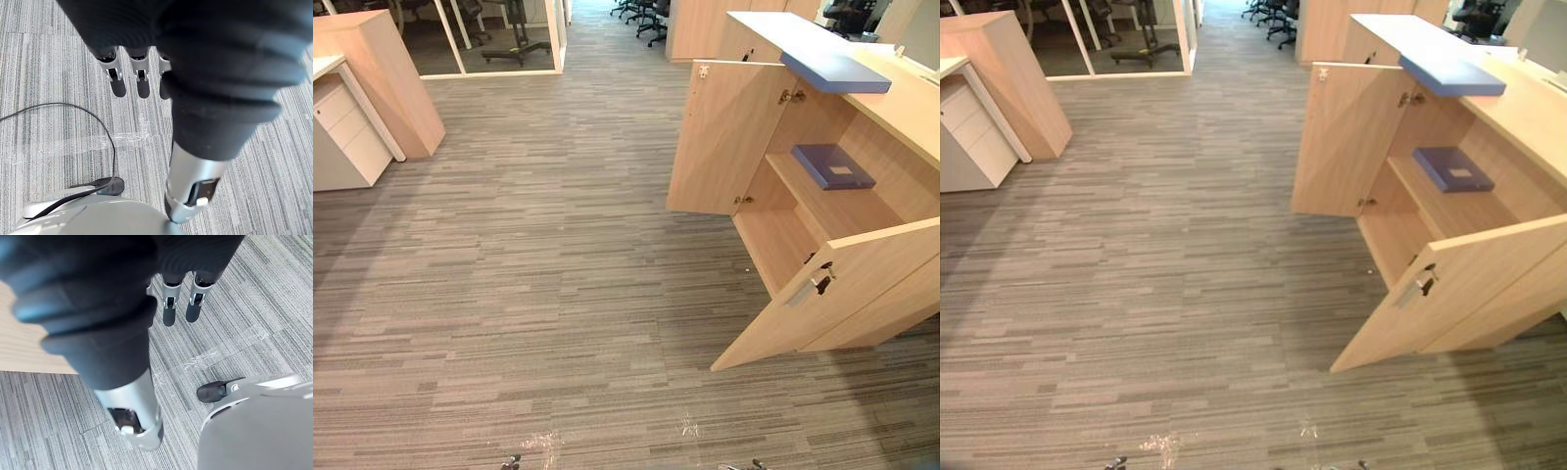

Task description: Walk over to the cabinet, pick up the folder, carry it to the office cabinet, place the folder inside the office cabinet, then close the office cabinet door

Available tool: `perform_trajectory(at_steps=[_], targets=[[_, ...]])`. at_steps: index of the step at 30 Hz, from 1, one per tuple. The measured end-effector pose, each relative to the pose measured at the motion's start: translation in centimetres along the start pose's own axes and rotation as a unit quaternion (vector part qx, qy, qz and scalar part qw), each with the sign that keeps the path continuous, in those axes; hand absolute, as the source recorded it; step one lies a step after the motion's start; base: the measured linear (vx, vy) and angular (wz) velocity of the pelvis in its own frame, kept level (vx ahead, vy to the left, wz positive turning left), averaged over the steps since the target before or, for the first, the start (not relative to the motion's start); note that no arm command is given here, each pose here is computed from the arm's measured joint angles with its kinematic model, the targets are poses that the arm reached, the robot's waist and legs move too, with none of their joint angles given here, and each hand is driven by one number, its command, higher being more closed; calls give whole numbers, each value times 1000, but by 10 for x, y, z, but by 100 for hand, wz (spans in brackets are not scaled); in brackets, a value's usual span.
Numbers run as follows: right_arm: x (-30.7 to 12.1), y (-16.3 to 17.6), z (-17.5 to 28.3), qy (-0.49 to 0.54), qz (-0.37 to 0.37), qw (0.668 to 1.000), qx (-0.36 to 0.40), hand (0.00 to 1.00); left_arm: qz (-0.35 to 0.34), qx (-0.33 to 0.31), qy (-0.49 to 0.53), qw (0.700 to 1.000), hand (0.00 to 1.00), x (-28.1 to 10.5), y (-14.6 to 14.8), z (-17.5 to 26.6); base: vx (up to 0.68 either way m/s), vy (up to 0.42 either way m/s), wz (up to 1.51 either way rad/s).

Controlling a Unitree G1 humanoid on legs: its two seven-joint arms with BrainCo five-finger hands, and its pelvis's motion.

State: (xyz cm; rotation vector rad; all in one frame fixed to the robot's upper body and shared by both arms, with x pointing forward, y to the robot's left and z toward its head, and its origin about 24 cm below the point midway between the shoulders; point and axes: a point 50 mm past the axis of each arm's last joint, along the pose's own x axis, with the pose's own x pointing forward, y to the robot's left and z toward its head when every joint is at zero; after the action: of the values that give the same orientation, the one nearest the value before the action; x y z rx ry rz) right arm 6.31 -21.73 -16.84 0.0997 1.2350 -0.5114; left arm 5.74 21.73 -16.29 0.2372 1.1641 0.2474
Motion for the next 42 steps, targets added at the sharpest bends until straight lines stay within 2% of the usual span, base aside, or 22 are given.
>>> perform_trajectory(at_steps=[37, 39, 41, 42], targets=[[-1, 3, 0, -7, -5, 1000, 0, 0, 1, 35, -19, 999, 0, 1, 2, 5, -1, -1, 2], [-1, 6, 2, -9, -1, 1000, -2, 0, 8, 28, -25, 999, 0, 1, 5, 9, -18, -25, 16], [0, 13, 10, -18, 6, 1000, -1, 0, 25, -2, -40, 999, 0, 3, 11, 18, -36, -16, 12], [0, 16, 13, -23, 9, 1000, 3, 0, 34, -38, -44, 998, 0, 3, 14, 22, -127, -17, 6]])
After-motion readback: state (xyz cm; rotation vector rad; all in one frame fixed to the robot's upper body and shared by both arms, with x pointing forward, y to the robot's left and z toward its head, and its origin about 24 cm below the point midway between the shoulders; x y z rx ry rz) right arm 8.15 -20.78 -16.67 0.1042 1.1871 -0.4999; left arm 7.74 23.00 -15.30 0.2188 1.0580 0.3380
